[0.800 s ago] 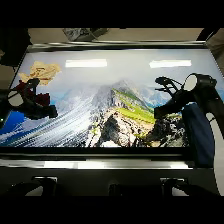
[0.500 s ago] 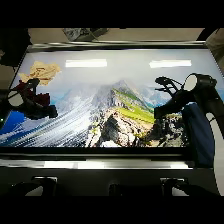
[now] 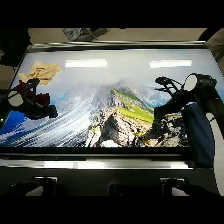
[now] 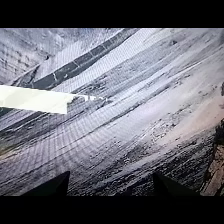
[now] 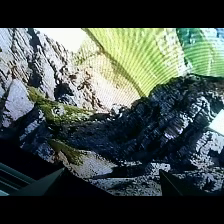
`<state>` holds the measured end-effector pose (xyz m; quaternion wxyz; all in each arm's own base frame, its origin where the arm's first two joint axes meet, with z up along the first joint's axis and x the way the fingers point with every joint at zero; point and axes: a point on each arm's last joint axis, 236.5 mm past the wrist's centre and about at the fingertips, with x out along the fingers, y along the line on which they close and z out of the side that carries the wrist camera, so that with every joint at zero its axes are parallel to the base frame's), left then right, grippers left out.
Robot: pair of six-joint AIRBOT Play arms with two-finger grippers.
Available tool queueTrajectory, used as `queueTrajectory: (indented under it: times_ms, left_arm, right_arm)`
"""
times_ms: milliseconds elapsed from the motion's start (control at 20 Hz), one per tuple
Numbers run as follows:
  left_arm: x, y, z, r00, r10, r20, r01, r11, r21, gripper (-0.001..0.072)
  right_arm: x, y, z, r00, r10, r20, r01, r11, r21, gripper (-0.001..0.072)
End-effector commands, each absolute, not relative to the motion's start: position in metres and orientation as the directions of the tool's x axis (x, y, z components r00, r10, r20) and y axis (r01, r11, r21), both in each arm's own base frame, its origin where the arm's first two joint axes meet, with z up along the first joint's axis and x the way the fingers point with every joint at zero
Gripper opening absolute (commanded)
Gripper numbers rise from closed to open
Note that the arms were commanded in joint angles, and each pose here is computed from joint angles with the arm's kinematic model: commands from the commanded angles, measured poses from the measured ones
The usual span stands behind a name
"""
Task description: Fold the shirts.
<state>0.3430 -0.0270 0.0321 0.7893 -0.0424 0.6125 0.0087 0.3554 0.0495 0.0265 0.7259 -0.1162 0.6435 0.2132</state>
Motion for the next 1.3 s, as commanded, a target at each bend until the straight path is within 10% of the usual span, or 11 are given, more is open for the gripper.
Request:
queueTrajectory:
  times_ms: [0,600,950,1250]
  left_arm:
    - [0.344,-0.027,0.032,0.254,-0.039,-0.967,-0.065,0.996,-0.057,0.0594]
    - [0.38,0.018,0.079,0.41,-0.001,-0.912,-0.188,0.978,-0.086,0.072]
    - [0.391,0.169,0.045,0.504,-0.111,-0.856,-0.657,0.595,-0.464,0.072]
    - [0.437,0.221,-0.01,0.605,-0.064,-0.794,-0.705,0.42,-0.571,0.072]
  right_arm:
    - [0.371,0.046,0.027,0.144,0.143,-0.979,-0.457,0.887,0.063,0.0669]
    - [0.403,0.041,0.034,0.28,0.124,-0.952,-0.455,0.89,-0.018,0.0706]
    - [0.394,0.082,0.04,0.242,0.296,-0.924,-0.529,0.839,0.13,0.0698]
    - [0.395,0.088,0.043,0.249,0.322,-0.913,-0.577,0.807,0.128,0.0697]
